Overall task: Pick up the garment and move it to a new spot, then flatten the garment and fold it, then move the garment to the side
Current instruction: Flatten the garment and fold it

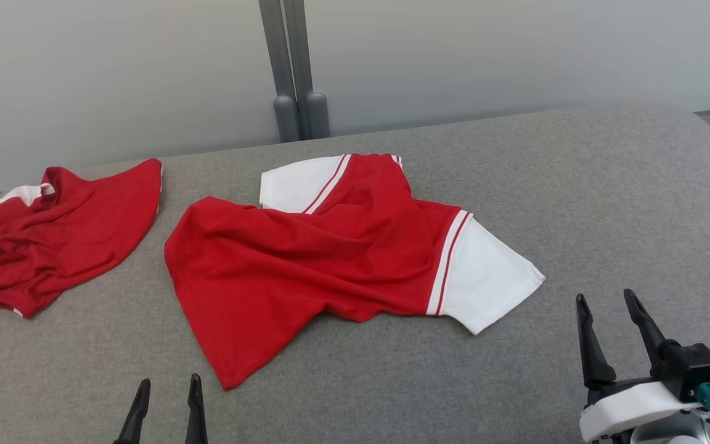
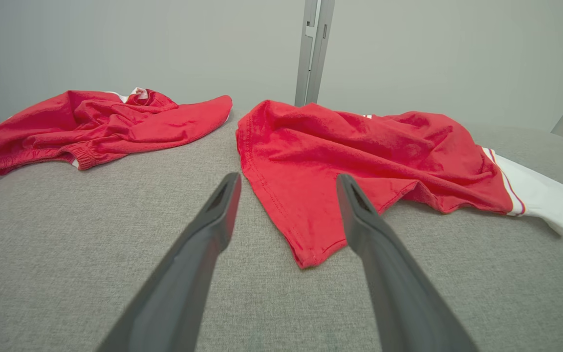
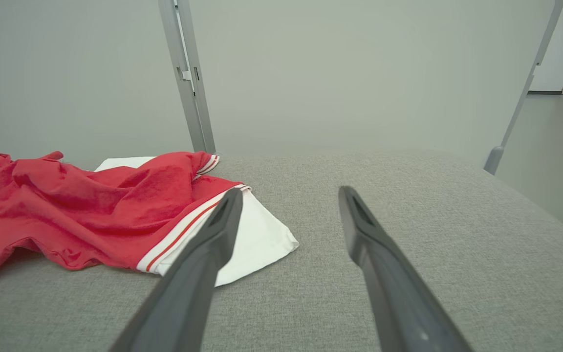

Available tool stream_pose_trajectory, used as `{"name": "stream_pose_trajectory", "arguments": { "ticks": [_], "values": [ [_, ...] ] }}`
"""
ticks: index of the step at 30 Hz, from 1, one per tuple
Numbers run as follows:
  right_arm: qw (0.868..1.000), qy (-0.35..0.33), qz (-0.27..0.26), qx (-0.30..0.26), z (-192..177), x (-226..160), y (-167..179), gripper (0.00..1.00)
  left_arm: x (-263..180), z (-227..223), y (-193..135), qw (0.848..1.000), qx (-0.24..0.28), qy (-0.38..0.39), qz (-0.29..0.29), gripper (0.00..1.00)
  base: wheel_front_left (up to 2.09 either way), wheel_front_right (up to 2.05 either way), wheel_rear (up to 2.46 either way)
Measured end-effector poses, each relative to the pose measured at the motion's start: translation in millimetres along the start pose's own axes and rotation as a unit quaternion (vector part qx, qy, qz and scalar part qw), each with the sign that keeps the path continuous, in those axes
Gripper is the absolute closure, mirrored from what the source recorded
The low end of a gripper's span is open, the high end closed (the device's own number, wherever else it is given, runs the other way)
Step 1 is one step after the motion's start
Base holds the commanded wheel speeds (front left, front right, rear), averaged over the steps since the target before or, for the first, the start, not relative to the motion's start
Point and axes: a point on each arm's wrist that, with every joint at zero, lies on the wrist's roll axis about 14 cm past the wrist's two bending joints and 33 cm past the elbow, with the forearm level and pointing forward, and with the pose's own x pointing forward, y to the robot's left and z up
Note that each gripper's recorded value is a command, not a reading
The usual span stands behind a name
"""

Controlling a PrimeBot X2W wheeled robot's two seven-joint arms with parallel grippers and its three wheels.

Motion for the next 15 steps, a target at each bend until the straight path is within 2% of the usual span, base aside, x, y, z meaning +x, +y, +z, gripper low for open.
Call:
{"name": "stream_pose_trajectory", "arguments": {
  "ticks": [15],
  "values": [
    [1.000,0.003,0.030,0.000,-2.0,6.5,17.4,0.00,-5.4,8.6,6.4,1.000,-0.014,-0.016,0.017,0.00,0.00,0.00,0.00]
  ]
}}
